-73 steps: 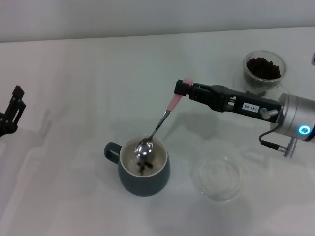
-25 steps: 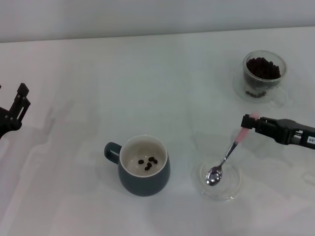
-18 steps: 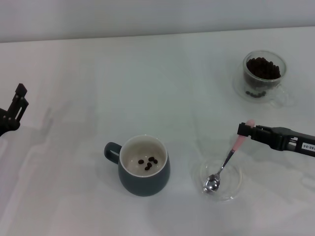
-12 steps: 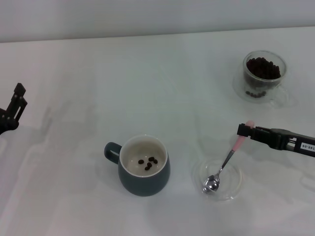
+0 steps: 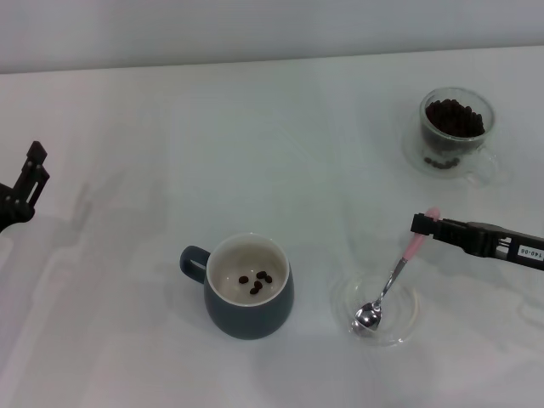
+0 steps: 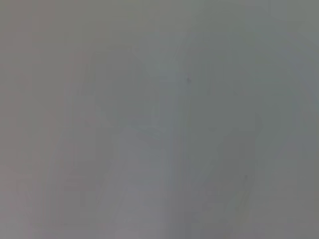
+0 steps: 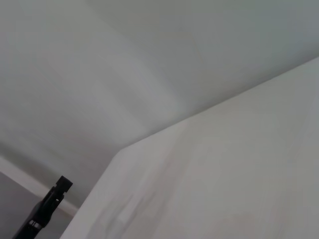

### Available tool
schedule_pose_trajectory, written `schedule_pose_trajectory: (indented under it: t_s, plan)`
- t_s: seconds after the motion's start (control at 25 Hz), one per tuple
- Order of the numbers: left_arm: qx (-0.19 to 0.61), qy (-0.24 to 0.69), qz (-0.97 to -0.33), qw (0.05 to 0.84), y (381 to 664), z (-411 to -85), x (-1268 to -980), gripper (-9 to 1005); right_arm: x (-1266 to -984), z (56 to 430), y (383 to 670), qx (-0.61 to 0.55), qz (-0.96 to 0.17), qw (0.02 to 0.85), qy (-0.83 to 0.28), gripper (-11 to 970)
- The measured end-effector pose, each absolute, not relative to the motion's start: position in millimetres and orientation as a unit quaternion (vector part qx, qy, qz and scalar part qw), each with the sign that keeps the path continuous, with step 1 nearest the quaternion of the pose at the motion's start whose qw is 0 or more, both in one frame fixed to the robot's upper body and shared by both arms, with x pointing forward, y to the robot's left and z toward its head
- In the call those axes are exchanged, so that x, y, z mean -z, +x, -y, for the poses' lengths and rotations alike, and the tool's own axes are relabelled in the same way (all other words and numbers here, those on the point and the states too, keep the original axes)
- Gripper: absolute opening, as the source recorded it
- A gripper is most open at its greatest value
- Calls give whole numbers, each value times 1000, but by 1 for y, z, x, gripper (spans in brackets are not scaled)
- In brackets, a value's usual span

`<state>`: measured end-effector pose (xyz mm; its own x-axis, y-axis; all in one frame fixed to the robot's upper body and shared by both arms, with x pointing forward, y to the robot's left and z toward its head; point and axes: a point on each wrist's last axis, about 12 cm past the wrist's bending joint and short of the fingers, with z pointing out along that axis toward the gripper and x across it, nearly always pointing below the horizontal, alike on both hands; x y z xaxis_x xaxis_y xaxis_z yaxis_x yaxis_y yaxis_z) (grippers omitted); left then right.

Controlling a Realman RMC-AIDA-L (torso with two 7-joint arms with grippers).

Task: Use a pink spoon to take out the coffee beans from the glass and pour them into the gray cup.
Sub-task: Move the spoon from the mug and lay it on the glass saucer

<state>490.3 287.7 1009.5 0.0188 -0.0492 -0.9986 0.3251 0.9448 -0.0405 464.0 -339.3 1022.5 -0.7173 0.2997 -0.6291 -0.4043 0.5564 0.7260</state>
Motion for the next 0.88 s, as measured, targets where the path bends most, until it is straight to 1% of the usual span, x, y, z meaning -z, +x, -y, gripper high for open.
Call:
schedule_pose_trajectory:
  t_s: [0.2,0.88]
  plan:
    - [131,99,-689,706,491,-288,-1009,652,-1021,338,465,-469,-800,373,-31,153]
    - [129,97,-693,703,491,-289,-1008,651,-1019,335,468,-462,-804,373,-26,256]
